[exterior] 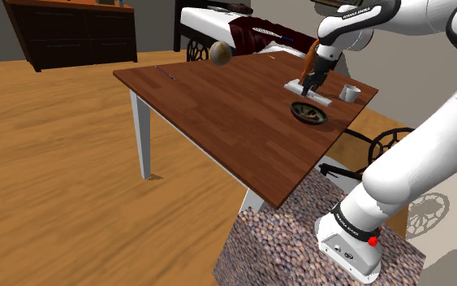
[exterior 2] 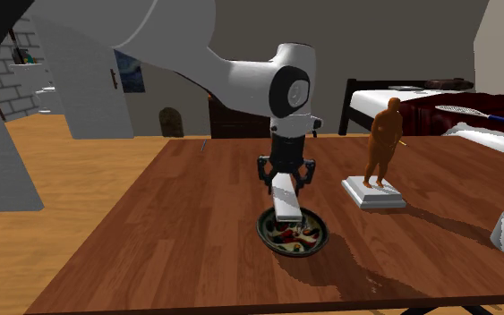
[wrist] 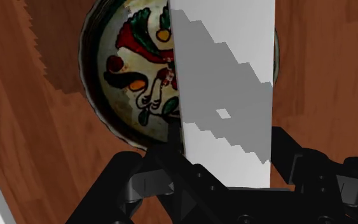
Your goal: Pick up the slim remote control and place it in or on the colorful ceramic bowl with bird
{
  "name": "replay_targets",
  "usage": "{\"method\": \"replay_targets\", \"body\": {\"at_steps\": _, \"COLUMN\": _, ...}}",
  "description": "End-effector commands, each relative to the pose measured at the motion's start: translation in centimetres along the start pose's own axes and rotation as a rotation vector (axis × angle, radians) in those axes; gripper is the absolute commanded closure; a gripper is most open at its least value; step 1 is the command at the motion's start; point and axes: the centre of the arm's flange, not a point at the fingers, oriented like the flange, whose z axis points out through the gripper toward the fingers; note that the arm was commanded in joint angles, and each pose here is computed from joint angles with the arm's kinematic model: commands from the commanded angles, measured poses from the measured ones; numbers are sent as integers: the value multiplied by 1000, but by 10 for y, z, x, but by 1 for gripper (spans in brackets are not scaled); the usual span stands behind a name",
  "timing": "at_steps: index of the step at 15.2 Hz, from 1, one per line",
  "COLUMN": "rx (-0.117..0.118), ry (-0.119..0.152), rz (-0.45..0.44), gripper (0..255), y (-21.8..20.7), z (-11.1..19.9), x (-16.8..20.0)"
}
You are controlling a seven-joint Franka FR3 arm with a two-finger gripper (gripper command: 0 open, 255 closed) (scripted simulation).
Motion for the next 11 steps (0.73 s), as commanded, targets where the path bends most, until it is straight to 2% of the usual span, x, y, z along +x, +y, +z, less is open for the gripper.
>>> {"method": "replay_targets", "body": {"at_steps": 1, "rx": 0, "ry": 0, "rz": -1, "gripper": 255, "y": 16, "z": -1, "x": -17}}
{"method": "replay_targets", "body": {"at_steps": 2, "rx": 0, "ry": 0, "rz": -1, "gripper": 255, "y": 27, "z": -1, "x": -29}}
{"method": "replay_targets", "body": {"at_steps": 11, "rx": 0, "ry": 0, "rz": -1, "gripper": 255, "y": 28, "z": 46, "x": -29}}
